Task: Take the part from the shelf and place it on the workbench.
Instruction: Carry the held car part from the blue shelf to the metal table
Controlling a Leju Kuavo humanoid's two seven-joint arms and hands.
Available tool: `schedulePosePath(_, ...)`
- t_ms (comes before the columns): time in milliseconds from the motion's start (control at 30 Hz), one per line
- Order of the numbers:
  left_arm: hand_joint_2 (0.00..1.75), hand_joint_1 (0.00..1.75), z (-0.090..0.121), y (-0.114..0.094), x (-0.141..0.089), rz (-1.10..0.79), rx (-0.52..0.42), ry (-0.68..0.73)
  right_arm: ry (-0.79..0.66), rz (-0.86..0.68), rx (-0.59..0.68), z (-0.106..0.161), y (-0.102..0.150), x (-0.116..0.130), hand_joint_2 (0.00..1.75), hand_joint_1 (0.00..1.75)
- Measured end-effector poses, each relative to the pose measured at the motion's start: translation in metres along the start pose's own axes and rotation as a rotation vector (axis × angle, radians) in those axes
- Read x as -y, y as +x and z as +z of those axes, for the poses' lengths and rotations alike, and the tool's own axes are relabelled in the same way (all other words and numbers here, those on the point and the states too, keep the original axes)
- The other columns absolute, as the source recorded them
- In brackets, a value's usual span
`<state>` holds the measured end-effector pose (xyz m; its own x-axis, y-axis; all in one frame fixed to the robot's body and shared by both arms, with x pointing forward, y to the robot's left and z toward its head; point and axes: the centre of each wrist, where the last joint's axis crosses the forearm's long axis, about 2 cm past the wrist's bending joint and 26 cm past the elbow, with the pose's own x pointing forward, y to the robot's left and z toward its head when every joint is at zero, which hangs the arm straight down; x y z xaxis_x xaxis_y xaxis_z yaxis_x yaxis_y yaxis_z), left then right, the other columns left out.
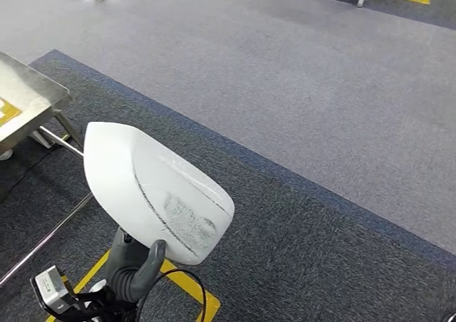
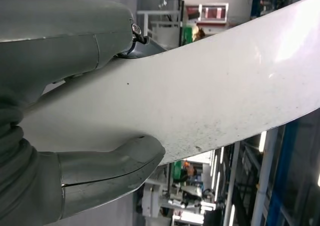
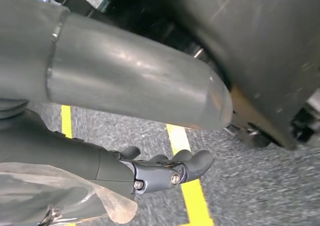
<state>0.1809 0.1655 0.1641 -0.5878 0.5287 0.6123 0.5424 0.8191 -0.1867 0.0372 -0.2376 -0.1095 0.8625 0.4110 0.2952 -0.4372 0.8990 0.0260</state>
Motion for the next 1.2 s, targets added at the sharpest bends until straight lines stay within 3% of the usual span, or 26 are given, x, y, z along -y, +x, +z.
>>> schedulePosePath(1200, 1.75, 1.75, 0.016, -0.001, -0.004, -0.040, -0.059, 0.014, -0.001, 0.022, -0.023, 0.000, 0.000, 0.004, 0.00, 0.00)
